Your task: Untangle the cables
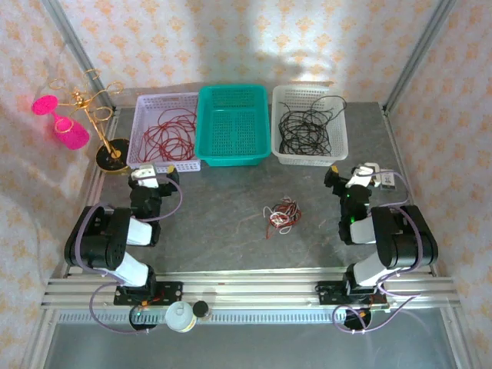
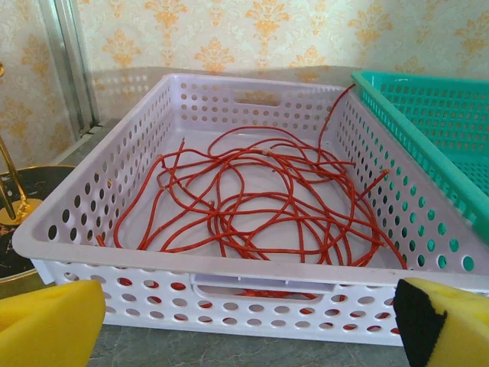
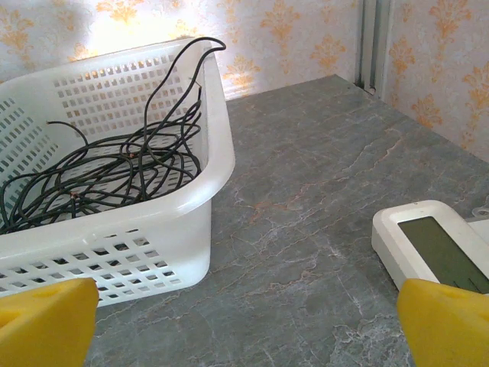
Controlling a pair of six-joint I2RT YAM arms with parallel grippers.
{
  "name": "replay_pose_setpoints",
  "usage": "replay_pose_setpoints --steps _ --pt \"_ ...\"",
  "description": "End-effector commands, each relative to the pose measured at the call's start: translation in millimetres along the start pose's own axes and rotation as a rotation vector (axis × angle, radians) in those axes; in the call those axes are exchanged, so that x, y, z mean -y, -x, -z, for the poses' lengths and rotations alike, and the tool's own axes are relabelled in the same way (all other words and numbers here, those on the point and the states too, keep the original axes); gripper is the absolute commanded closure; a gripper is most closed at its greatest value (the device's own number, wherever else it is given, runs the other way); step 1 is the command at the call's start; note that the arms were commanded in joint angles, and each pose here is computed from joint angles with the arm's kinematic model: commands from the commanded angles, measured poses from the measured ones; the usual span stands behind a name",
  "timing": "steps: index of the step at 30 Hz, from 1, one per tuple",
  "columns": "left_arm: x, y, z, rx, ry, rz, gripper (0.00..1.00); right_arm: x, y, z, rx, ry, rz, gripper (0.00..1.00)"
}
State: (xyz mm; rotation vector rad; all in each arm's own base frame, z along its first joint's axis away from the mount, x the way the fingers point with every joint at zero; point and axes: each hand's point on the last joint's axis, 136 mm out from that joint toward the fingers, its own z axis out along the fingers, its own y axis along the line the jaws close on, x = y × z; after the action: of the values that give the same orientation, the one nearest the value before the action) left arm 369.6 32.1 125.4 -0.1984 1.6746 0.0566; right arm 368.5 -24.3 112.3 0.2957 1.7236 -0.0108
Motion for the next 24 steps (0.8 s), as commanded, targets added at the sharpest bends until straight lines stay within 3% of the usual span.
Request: replay_pose_setpoints --steps 1,24 --pt "1.7 9.2 -0.9 0.034 -0.008 -0.006 0.01 -2.4 13.2 -1.1 0.047 0.002 0.001 0.01" --pt "1.2 8.7 -1.4 0.031 -0.006 -0.003 0.01 -2.8 12.4 -1.5 0.043 0.003 0.002 0.01"
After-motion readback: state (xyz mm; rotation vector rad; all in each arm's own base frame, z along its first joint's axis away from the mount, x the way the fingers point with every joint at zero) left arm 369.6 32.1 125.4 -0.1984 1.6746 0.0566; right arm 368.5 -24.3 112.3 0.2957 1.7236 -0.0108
